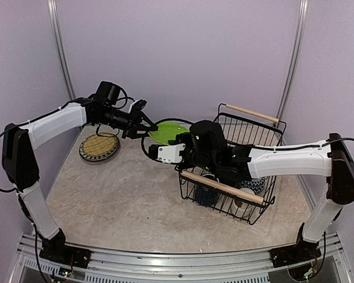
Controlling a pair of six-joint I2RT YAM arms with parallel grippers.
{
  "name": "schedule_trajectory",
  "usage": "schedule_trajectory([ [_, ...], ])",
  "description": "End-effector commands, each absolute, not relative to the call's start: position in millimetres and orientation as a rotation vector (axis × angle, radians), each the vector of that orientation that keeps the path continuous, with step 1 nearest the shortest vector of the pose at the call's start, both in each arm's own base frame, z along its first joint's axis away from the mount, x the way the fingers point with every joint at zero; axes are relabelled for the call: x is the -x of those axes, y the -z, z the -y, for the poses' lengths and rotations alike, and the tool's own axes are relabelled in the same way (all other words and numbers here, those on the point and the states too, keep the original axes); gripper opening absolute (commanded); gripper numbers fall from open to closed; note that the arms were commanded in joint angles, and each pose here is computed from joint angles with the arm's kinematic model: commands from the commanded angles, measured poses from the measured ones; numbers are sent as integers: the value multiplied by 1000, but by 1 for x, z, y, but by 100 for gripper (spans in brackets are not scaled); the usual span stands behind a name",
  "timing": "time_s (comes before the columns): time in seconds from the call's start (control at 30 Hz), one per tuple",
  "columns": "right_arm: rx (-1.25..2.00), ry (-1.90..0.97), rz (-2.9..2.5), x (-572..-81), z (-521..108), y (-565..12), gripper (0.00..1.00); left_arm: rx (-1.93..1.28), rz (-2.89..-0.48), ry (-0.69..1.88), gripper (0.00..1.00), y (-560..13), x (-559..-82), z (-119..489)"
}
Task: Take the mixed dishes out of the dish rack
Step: Pass from the right arm to the left
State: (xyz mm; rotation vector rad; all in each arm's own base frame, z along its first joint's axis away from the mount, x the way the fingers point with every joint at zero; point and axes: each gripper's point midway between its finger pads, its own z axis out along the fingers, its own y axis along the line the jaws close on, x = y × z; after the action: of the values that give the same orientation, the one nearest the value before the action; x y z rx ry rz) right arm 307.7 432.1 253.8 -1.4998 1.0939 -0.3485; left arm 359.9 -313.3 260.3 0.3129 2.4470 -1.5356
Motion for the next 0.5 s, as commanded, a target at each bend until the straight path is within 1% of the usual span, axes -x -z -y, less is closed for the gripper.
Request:
schedule_trajectory([
  [0.0, 1422, 339, -1060, -305, -438, -270, 0, -365, -2492, 1572, 28, -250, -351, 326],
  [0.2, 1424, 327, -1073, -305, -437, -267, 0, -419, -2504, 1557, 12, -246, -342, 337],
  [0.27, 1425, 324, -1081, -305, -437, -266, 0, -414, -2498, 1529, 2, -247, -344, 334],
  [0.3, 1424, 320, -1086, -304, -436, -266, 0, -415, -2494, 1527, 0, -249, -344, 334],
  [0.33, 1424, 318, -1090, -304, -435, -265, 1, -424, -2479, 1528, 0, -253, -343, 334],
  [0.37, 1413, 318, -1098, -304, -433, -265, 7, -433, -2468, 1523, 0, -254, -343, 333],
  [0.47, 1384, 302, -1111, -302, -428, -268, 38, -437, -2434, 1466, 0, -260, -345, 327],
])
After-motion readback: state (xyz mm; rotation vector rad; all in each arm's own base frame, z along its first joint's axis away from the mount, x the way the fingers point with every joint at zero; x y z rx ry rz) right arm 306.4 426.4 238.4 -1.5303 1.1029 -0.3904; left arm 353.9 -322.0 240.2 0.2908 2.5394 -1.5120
